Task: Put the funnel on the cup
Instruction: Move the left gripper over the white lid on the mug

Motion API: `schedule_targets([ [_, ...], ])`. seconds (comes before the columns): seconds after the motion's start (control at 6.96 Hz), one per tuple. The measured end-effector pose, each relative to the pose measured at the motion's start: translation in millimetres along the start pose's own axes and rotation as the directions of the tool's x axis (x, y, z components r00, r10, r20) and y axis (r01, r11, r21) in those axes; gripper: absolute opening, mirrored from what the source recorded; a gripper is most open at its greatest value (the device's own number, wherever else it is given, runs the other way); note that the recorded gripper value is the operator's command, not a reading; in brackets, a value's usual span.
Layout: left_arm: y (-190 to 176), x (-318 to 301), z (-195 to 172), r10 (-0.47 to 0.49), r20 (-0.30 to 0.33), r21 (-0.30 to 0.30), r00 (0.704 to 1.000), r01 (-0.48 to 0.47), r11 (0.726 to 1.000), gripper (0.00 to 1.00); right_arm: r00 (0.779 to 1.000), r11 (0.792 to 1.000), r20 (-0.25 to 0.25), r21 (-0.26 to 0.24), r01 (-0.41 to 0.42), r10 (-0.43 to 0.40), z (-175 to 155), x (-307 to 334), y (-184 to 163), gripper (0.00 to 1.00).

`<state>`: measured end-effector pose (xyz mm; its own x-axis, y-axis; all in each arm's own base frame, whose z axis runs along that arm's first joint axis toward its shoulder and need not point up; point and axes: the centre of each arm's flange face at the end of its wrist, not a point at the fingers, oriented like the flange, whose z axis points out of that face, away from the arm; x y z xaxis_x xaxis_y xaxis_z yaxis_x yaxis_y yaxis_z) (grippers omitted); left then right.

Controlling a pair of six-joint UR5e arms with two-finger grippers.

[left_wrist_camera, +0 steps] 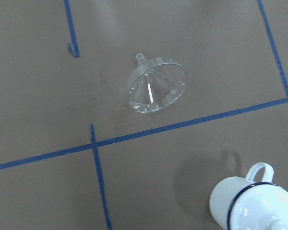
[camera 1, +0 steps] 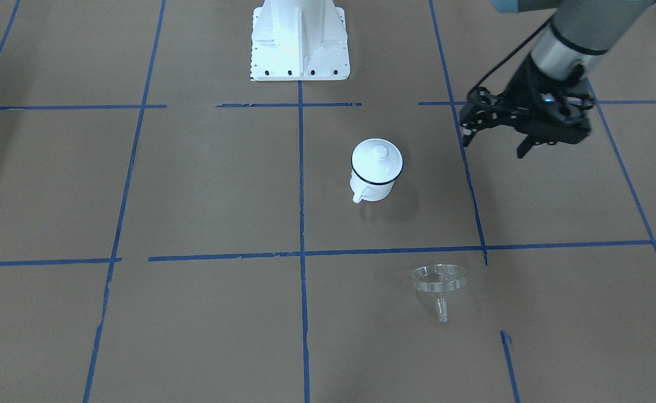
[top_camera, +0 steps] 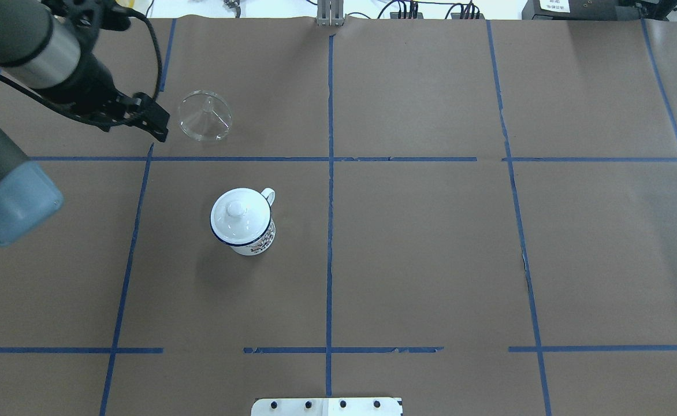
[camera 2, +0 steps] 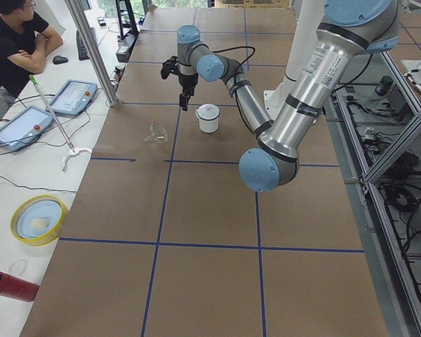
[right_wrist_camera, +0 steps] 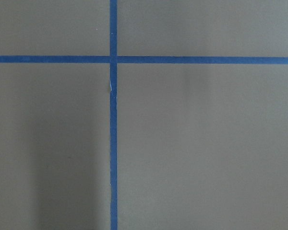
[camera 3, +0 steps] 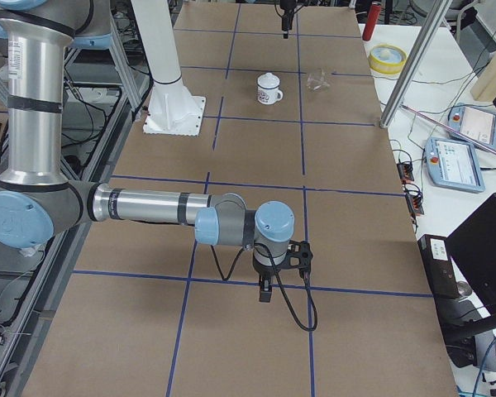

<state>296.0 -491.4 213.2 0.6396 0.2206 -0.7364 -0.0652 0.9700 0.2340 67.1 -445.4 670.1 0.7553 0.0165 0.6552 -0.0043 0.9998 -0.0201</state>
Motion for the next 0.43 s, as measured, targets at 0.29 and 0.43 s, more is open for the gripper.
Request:
schedule_targets([
  [0.29,22,47,35,0.006,0.009,-0.032,1.000,-0.006,0.999,1.00,1.000,1.000,0.000,0.000,0.000,0.000,0,0,0,1.00],
  [0.43,26,66,52,-0.018,0.013,-0.053,1.000,0.019,0.998,1.00,1.000,1.000,0.000,0.000,0.000,0.000,0,0,0,1.00],
])
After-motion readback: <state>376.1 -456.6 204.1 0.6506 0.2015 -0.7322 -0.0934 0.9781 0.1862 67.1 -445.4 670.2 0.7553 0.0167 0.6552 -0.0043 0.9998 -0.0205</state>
